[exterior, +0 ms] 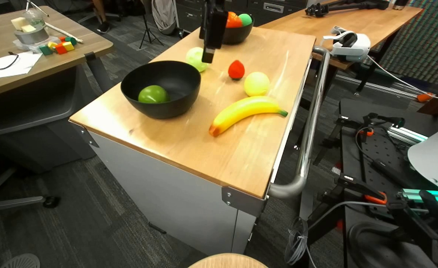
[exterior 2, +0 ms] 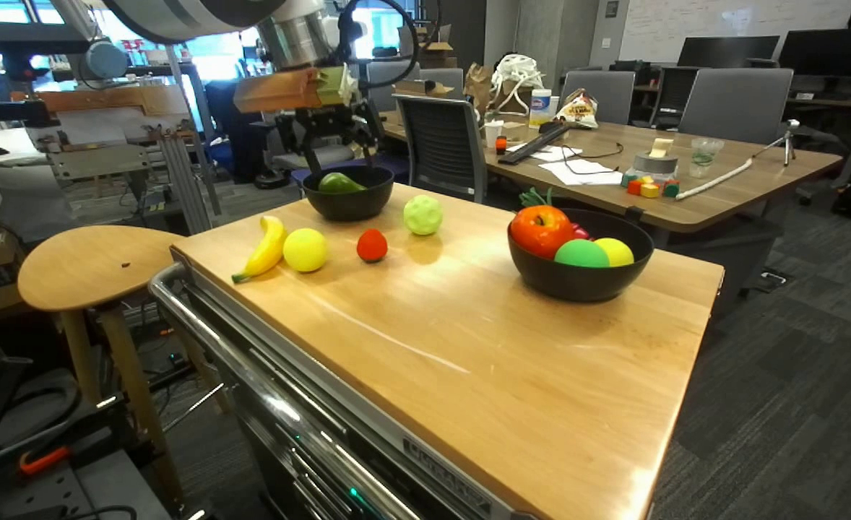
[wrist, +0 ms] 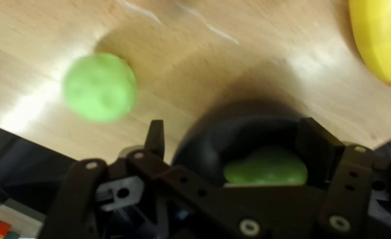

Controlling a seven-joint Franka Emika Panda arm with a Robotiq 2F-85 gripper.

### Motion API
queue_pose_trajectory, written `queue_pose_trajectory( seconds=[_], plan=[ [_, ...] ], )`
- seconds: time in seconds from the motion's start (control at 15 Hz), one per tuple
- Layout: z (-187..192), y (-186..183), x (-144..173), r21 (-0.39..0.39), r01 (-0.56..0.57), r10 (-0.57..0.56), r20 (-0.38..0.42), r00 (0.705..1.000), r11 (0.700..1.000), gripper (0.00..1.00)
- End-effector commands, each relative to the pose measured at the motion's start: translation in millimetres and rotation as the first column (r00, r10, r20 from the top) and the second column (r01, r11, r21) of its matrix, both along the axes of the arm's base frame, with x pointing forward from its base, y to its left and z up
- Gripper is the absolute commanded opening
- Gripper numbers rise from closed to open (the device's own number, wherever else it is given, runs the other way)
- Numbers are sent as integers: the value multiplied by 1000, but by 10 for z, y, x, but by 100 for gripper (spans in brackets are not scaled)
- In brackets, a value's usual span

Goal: Move the fruit and vegetable toys from the bowls to the counter

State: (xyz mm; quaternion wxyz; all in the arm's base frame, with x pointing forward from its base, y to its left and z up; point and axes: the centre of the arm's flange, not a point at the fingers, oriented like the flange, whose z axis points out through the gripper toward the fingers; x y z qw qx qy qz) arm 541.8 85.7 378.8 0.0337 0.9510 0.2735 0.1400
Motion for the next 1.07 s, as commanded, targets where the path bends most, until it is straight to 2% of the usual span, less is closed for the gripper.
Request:
queue_pose_trajectory(
  seconds=[0.0, 0.27, 0.33, 0.4, 0.53, 1.0],
  plan=[
    [190, 321, 423, 158, 32, -40, 49, 998, 987, 100],
    [53, 555, 619, 216, 126, -155, 124, 980, 968, 100],
    [11, 581, 638, 218, 164, -194, 119, 974, 962, 100],
    [34, 457, 475, 199, 117, -137, 89, 987, 973, 100],
    [-67, 487, 533, 211, 148, -170, 87, 982, 966, 100],
    [-307, 448, 563, 252, 346, -366, 36, 930, 904, 100]
  ],
)
